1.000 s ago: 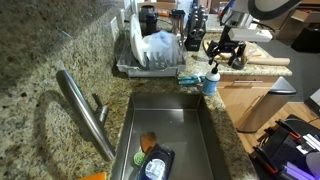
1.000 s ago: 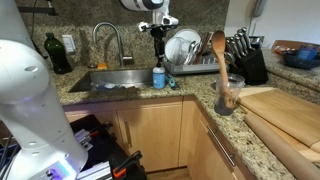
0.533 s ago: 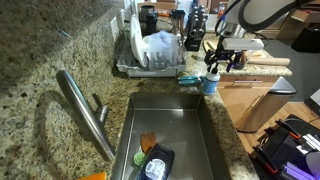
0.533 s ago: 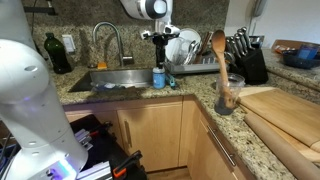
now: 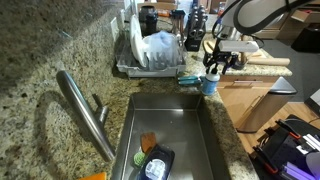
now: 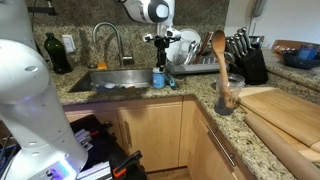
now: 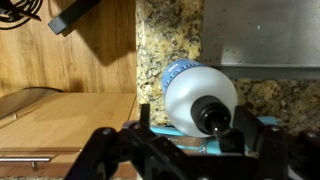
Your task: Move the soap bottle closer to the tap
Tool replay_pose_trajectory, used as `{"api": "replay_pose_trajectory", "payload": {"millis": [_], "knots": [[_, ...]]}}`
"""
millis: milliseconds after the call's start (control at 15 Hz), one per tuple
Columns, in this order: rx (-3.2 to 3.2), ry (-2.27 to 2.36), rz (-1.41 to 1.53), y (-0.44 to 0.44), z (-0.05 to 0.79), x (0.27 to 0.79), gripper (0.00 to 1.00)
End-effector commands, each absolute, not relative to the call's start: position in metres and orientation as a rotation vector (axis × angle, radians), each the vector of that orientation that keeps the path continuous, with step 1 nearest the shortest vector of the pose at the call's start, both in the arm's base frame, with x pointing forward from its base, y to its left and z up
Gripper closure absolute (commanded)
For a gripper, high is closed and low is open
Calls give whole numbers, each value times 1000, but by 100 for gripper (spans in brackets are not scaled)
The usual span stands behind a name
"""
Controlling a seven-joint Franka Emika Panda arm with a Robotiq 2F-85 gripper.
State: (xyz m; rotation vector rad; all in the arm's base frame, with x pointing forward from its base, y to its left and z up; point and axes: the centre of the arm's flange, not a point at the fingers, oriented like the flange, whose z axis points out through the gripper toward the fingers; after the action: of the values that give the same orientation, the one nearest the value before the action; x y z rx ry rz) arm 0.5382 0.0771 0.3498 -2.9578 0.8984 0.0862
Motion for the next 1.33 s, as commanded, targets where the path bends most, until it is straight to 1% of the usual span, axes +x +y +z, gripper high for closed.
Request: {"api": "replay_pose_trajectory", "payload": {"millis": [0,133,200,333,400,467,933,1200,1267], "knots": [[-2930,944,124,75,349,543,50],[-2919,968,113,73,354,545,66],[-2912,971,105,72,359,547,71],[-2913,978,90,70,362,549,87],[-2908,986,88,69,364,551,96],[-2903,994,93,68,366,552,99],[-2882,1079,103,68,384,563,100],[-2863,1115,73,74,416,571,100],[-2875,1137,59,74,420,573,75]]}}
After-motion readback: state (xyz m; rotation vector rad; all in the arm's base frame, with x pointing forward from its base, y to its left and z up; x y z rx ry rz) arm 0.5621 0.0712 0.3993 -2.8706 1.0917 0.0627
